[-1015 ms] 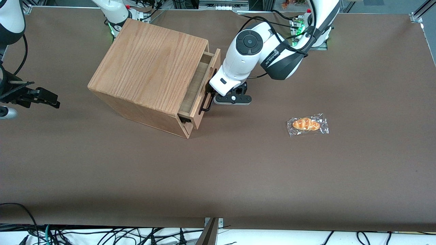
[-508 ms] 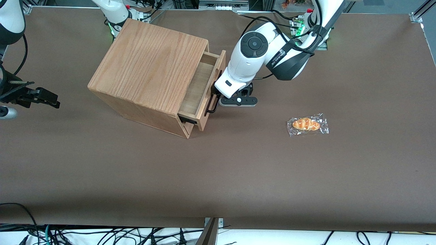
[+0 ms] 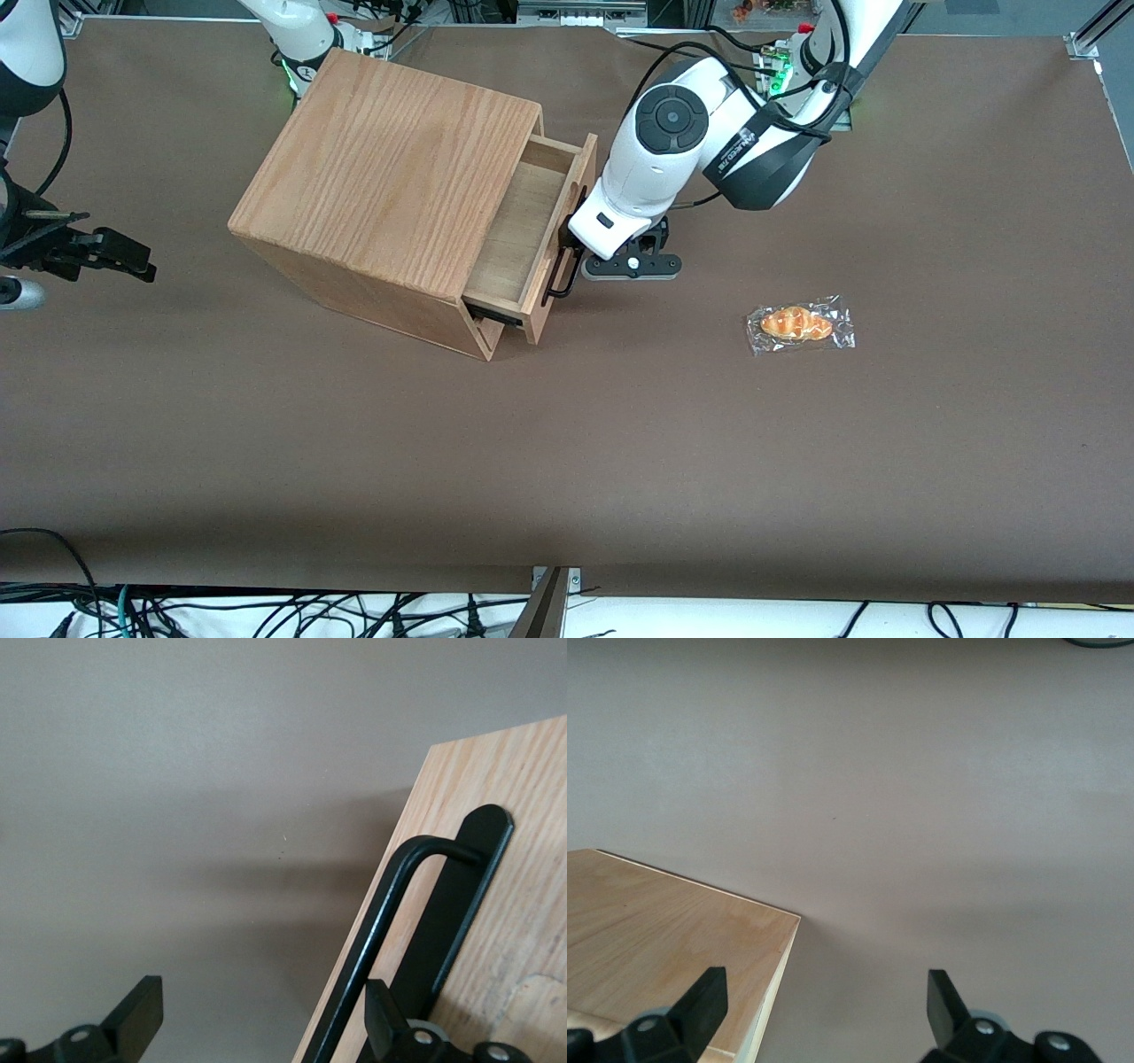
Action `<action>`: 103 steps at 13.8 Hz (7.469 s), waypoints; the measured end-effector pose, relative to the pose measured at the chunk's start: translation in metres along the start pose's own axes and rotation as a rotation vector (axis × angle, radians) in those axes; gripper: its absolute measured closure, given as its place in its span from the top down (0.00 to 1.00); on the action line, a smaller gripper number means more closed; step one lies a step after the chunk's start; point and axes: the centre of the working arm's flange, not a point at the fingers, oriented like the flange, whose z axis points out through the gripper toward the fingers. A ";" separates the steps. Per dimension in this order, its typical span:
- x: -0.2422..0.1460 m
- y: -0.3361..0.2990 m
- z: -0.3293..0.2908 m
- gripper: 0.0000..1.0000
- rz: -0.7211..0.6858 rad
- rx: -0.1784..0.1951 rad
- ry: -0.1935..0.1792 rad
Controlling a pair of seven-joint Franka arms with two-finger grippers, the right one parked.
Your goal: Open top drawer with left arm
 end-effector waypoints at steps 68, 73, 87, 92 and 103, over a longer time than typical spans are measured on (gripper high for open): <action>0.145 -0.385 -0.196 1.00 0.056 0.192 0.074; 0.137 -0.404 -0.201 1.00 0.088 0.199 0.065; 0.129 -0.426 -0.193 1.00 0.096 0.156 -0.004; 0.126 -0.426 -0.192 1.00 0.094 0.155 -0.023; 0.121 -0.429 -0.200 1.00 0.086 0.154 -0.050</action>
